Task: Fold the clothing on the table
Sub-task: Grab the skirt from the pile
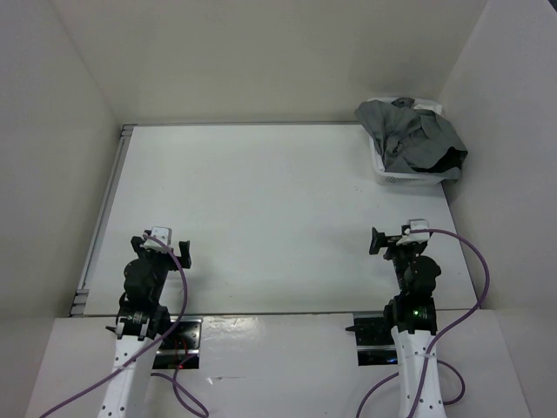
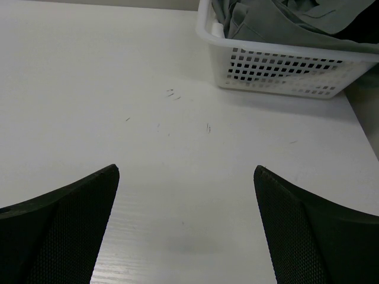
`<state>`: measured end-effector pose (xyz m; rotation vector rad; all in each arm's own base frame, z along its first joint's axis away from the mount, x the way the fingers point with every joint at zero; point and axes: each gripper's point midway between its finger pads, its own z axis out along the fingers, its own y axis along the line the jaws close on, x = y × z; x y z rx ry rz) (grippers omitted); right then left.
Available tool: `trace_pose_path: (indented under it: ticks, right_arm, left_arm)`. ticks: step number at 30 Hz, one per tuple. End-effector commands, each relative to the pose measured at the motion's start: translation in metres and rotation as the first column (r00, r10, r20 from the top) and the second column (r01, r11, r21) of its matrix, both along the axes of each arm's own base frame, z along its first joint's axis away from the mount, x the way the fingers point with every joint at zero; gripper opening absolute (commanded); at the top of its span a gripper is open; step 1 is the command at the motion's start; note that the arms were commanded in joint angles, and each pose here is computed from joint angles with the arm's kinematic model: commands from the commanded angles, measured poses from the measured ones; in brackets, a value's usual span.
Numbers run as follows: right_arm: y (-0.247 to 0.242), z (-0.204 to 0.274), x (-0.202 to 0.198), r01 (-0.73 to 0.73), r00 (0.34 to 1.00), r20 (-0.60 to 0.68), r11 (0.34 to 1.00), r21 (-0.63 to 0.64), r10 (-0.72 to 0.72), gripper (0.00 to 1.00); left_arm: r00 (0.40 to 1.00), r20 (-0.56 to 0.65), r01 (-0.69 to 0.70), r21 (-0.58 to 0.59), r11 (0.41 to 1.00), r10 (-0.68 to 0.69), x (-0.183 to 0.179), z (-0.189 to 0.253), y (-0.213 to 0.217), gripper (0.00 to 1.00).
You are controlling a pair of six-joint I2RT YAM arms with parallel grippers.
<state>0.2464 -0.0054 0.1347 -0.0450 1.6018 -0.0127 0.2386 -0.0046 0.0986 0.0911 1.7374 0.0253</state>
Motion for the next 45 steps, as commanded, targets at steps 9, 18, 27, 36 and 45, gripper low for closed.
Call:
trace_pose_path:
  ticks: [9,18,27,36,45]
  right_arm:
    - [-0.002,-0.001,0.000,0.006,0.999,0.053,1.000,-0.011,-0.006,0.98]
    - [-0.002,-0.001,0.000,0.006,0.999,0.053,1.000,-0.011,-0.006,0.98]
    - [0.004,0.035,-0.003,-0.023,0.990,0.137,0.999,-0.022,0.026,0.98]
    - [-0.022,0.173,-0.039,0.121,0.882,0.442,0.985,0.121,-0.163,0.98]
    - [-0.041,0.212,0.026,0.240,0.970,-0.047,0.967,0.088,-0.237,0.98]
  left_arm:
    - [0.990,0.142,-0.002,0.002,1.000,0.001,0.003,0.025,0.000,1.00]
    - [0.990,0.142,-0.002,0.002,1.000,0.001,0.003,0.025,0.000,1.00]
    - [0.974,0.207,0.069,0.106,0.992,-0.090,0.002,0.048,-0.009,1.00]
    - [0.831,0.555,-0.073,0.038,0.997,0.040,-0.021,0.183,0.012,1.00]
    - [0.981,0.099,-0.178,0.123,0.976,0.166,0.077,0.260,0.035,1.00]
